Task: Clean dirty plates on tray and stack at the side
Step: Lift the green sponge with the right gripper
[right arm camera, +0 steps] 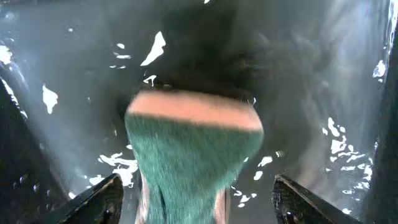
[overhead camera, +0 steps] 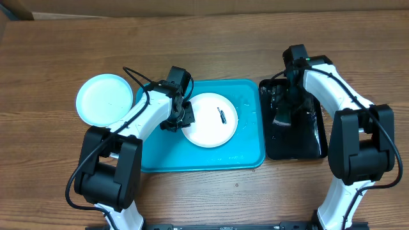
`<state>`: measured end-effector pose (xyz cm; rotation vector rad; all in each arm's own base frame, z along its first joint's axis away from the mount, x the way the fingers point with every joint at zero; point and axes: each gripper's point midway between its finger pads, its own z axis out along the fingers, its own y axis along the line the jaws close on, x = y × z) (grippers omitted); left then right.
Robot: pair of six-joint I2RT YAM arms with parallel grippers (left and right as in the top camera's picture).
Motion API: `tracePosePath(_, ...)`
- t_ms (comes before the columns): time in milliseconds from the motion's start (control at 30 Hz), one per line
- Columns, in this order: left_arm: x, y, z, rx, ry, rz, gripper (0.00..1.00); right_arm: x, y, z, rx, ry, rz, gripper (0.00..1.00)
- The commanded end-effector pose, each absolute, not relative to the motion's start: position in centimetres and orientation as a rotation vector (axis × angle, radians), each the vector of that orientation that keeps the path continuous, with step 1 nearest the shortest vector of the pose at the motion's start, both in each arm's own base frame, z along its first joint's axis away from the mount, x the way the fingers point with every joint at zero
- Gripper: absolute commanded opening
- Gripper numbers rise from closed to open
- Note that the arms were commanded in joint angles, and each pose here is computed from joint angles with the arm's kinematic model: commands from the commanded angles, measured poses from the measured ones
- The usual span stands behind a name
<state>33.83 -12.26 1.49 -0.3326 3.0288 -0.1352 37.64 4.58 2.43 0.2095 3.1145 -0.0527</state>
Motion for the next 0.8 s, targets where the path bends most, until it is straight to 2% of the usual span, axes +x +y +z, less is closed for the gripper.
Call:
tracePosePath(0,33.4,-12.6,0.9,-0.306,3.054,-0.138,0.24,38.4,4.4,4.3,0.216,3.081,-0.056,0.73)
tracePosePath(167,33.4,-12.6,0.9,-0.306,3.053,-0.139,0.24,37.3,4.3,4.0,0.238,3.12,-0.069,0.56)
tracePosePath(767,33.3,-12.6,0.9,-0.306,3.055,-0.138,0.24,37.5,5.6,3.0,0.312,3.105,0.053,0.54)
